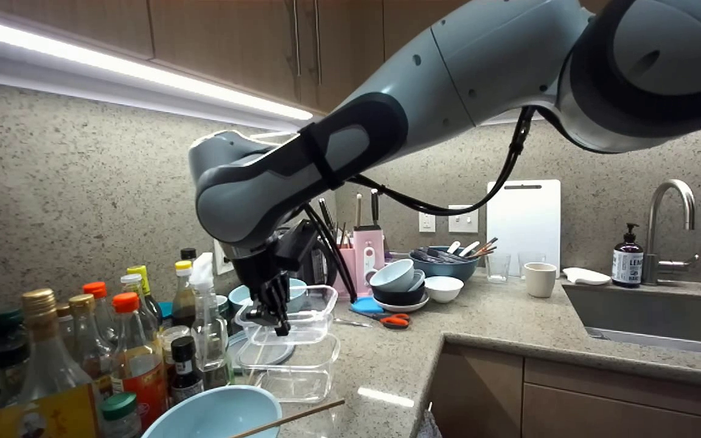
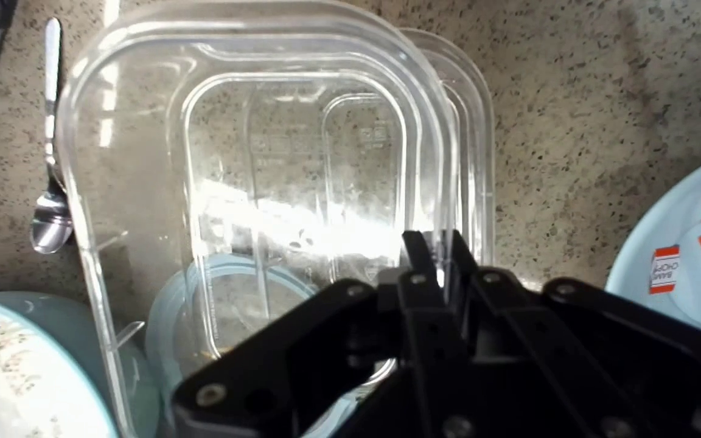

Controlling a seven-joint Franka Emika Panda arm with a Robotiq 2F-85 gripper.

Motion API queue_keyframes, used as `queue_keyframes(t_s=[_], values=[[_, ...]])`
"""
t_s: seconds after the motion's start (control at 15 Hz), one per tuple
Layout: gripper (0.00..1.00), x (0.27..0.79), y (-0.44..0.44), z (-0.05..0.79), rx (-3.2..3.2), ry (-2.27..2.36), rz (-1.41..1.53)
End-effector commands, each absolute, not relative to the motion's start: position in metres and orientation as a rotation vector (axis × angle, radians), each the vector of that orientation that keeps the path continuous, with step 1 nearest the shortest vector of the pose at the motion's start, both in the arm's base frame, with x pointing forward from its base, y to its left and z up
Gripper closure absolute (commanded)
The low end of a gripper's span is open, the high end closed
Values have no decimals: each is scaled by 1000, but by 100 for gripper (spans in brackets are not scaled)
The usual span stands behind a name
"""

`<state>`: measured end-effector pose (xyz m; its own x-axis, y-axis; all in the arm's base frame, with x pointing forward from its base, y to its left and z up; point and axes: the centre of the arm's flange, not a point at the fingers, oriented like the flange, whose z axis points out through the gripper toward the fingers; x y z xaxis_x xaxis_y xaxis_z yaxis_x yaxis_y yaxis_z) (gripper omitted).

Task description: Unstack the two containers on the table

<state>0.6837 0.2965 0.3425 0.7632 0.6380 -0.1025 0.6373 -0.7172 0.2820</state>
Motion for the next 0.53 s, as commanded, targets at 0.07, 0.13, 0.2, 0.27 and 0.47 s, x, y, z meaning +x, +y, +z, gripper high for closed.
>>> queue_keyframes(t_s=[0.07,0.13,0.2,0.27,0.47], values=[[95,658,283,382,2641,780,50],[95,654,277,389,2658,715,58],[95,648,268,396,2688,632,62],[95,642,257,402,2722,558,52],[95,617,215,414,2821,345,15]])
